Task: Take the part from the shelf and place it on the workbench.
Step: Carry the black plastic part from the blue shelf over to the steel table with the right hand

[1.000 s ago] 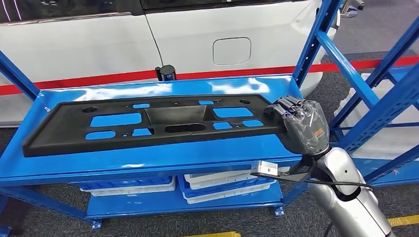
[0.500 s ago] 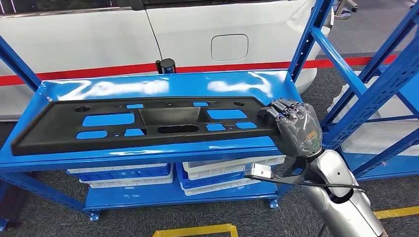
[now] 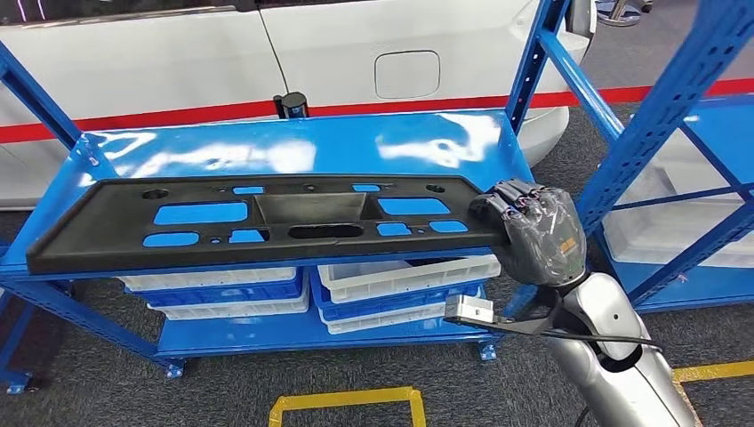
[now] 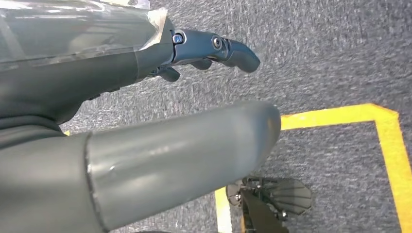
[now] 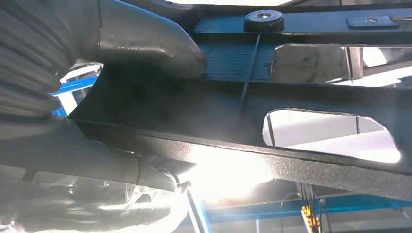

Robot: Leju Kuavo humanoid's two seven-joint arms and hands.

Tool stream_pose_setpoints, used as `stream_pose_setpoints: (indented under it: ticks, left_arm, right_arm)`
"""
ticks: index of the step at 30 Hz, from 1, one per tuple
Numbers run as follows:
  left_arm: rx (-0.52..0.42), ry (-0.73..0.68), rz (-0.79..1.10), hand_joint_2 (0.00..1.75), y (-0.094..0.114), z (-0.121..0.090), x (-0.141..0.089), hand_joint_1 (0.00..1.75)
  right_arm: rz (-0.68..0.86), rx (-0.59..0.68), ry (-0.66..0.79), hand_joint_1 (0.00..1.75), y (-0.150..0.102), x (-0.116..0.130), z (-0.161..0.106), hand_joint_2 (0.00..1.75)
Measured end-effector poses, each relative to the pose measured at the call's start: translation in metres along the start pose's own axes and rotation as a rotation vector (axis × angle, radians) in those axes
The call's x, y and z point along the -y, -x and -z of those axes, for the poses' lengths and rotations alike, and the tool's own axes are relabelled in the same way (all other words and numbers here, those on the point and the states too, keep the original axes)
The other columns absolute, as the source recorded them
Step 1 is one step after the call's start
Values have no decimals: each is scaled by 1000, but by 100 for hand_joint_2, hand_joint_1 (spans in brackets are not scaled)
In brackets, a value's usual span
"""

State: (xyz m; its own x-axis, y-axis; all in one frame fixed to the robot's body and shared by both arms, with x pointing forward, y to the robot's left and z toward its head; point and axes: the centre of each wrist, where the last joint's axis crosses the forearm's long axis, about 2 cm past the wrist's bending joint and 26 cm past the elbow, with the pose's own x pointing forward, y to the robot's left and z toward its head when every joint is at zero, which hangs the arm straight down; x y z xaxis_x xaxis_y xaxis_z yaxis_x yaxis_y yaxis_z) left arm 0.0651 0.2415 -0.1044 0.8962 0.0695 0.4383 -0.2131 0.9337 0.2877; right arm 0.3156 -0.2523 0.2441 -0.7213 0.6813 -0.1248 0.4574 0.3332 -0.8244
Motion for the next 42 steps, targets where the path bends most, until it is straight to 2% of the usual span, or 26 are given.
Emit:
stream_pose_setpoints:
  ticks: [42]
  left_arm:
    - [3, -3, -10, 0, -3, 2, -1, 0]
  right_arm:
    - [-19, -19, 21, 175, -17, -6, 5, 175]
